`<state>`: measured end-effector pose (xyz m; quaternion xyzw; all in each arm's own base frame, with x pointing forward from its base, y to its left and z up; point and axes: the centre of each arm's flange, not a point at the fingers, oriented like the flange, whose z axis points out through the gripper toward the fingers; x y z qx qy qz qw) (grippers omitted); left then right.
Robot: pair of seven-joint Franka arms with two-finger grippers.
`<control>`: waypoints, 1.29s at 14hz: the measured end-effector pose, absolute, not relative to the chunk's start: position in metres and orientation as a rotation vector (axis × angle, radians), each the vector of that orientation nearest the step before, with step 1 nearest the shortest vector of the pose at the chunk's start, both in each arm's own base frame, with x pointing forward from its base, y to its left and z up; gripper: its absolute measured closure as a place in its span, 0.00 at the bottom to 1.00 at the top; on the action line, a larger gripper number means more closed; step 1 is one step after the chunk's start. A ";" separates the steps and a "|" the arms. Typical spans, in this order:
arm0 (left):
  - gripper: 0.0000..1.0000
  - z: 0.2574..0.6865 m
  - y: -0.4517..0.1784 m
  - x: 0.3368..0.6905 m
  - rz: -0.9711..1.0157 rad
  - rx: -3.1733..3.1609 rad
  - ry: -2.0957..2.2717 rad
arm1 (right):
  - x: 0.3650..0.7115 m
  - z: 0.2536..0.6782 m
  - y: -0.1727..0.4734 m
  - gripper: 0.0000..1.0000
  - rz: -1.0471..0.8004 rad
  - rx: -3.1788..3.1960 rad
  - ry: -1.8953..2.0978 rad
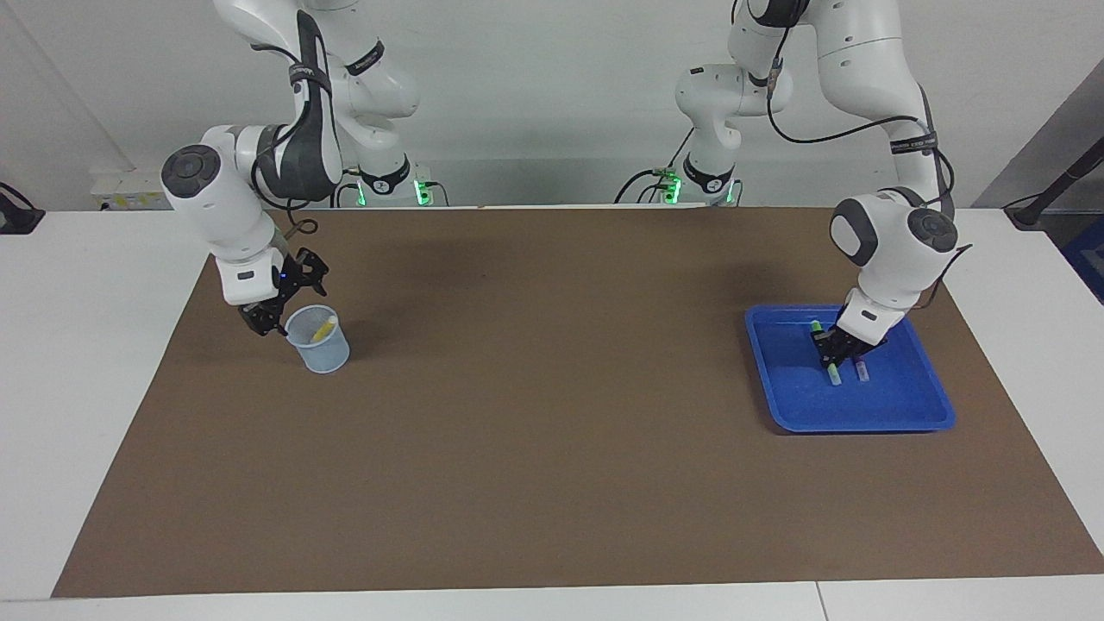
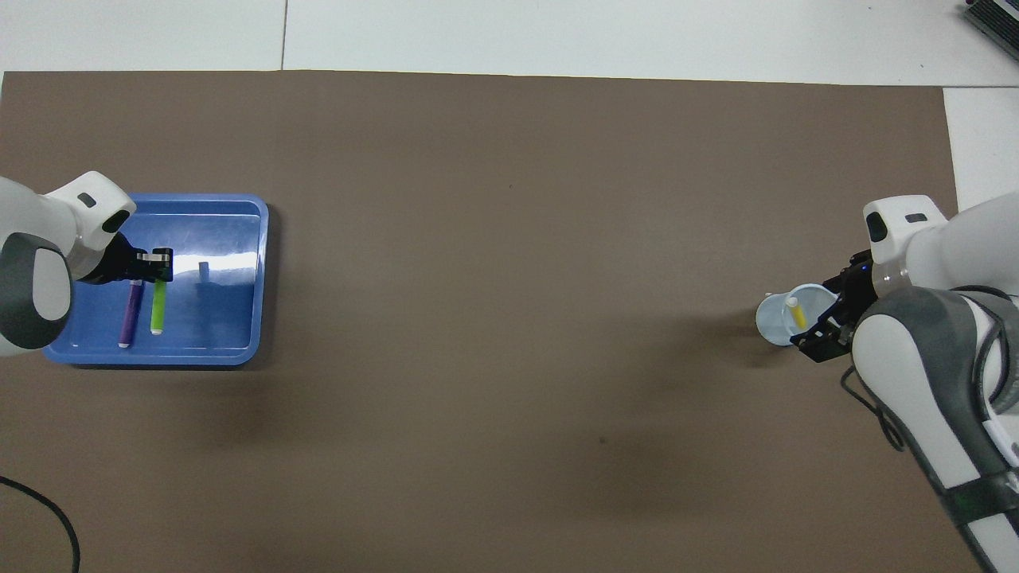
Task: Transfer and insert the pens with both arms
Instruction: 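Grasp and lift the green pen with the left gripper, then grasp the green pen with the right gripper from the left gripper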
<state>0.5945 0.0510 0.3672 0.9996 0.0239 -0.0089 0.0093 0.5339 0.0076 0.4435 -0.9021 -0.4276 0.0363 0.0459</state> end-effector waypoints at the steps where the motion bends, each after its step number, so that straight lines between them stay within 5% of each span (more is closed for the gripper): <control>1: 0.83 0.375 0.047 0.594 -0.035 3.107 0.127 | 0.533 0.454 0.025 0.00 0.117 -2.770 -1.277; 18: 0.83 0.505 -0.070 0.530 -0.350 2.392 1.306 | 0.518 0.511 0.203 0.00 0.132 -2.531 0.076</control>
